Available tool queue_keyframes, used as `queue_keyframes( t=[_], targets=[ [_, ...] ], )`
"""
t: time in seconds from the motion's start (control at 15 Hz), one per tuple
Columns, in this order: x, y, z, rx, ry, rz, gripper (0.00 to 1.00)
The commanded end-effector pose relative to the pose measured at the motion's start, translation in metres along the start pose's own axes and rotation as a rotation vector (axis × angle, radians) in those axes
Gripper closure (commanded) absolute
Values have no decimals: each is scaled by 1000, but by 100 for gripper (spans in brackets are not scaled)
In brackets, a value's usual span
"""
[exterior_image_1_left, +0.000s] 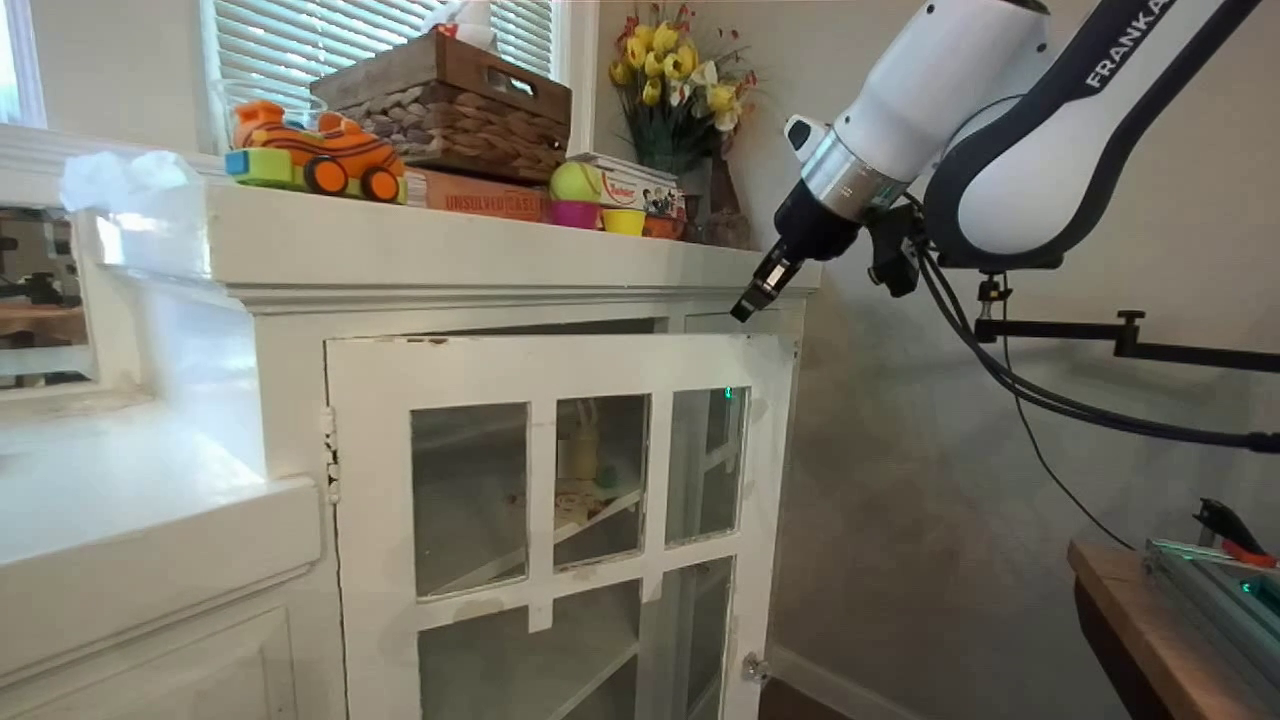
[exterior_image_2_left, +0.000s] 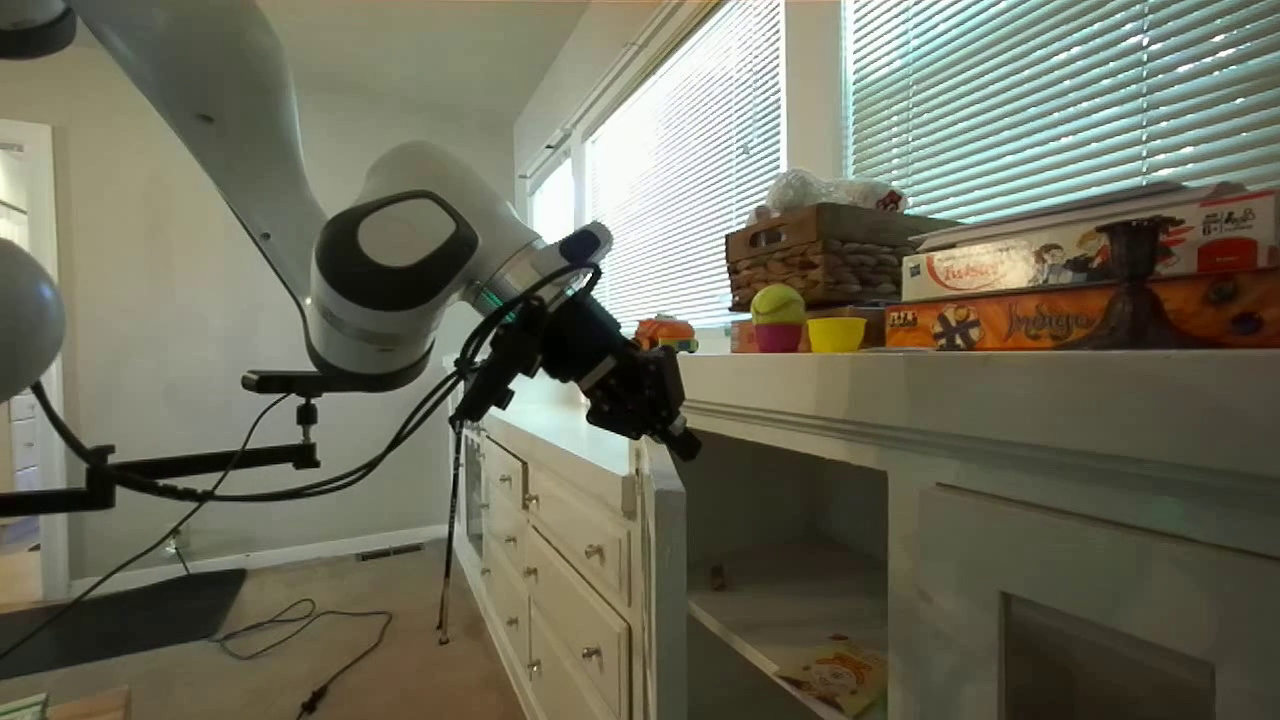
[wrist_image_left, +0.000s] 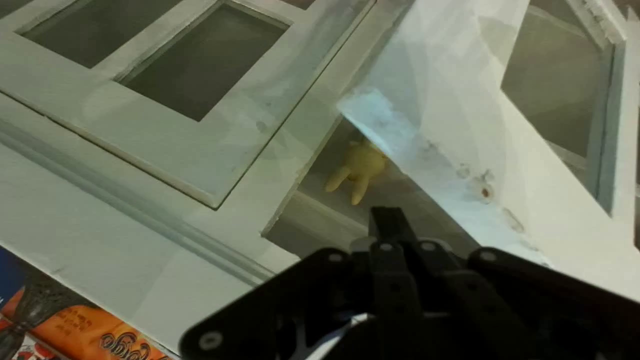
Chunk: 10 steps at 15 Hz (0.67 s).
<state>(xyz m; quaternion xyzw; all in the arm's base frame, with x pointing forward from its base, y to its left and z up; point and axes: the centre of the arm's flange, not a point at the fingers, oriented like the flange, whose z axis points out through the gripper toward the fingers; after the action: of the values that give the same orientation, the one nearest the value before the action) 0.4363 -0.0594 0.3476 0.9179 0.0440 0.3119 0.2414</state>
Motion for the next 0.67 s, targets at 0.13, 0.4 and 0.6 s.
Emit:
queue_keyframes(
  t=[0.13, 0.4, 0.6],
  targets=[
    [-12, 4, 22, 87, 3, 84, 100],
    [-17, 9, 31, 157, 9, 140, 100],
    [-19, 14, 35, 201, -8, 186, 100]
  ],
)
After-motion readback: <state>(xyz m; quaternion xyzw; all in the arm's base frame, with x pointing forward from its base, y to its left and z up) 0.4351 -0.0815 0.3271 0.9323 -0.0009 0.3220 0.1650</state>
